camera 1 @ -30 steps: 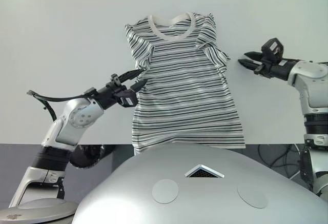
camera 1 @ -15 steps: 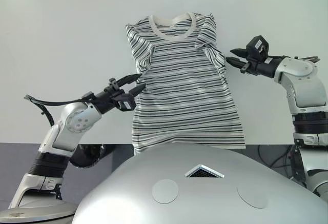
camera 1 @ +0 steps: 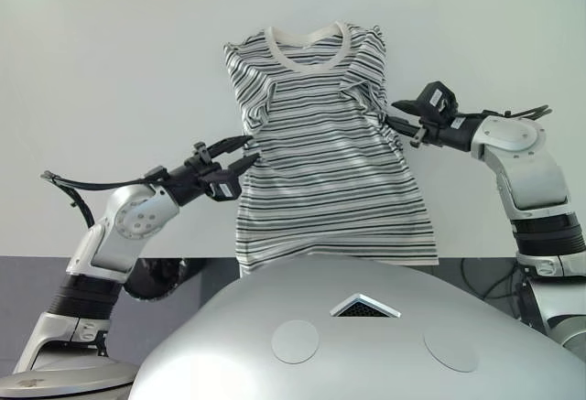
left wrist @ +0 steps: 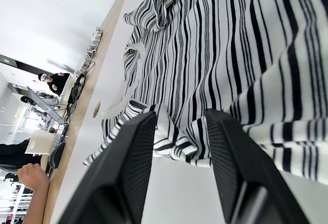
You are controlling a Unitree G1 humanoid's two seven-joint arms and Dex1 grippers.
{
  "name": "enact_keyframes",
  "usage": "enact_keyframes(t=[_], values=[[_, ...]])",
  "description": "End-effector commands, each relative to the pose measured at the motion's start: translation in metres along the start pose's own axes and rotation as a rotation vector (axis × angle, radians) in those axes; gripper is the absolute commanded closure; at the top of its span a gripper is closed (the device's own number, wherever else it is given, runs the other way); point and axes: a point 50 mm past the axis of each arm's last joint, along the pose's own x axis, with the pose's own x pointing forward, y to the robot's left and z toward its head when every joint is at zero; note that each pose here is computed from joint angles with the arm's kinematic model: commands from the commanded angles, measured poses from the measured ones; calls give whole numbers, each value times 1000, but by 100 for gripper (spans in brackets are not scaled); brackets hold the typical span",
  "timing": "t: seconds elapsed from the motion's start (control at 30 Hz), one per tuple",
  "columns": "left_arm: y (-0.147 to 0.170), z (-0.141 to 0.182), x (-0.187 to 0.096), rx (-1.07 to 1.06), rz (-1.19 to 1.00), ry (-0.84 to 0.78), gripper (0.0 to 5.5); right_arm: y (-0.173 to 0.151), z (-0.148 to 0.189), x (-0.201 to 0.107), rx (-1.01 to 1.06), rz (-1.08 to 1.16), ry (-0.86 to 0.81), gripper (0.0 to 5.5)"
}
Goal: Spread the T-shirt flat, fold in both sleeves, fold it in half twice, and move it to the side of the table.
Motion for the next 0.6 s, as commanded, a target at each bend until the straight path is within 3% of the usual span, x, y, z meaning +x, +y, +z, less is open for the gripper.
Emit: enact_keyframes(t=[0.03, 0.2, 0.4, 0.47, 0.6], values=[[4, -1, -2, 22, -12, 2, 369, 10, 4, -2, -68, 5, -3, 393], [24, 4, -9, 164, 83, -34, 369, -5, 3, -28, -131, -99, -12, 393], [30, -9, -53, 219, 36, 59, 369, -32, -30, -113, -178, -245, 54, 393], [25, -8, -61, 301, -1, 53, 369, -31, -40, -131, -192, -237, 96, 393], [-3, -6, -75, 478, -185, -15, 369, -7, -39, -157, -433, -120, 223, 393]])
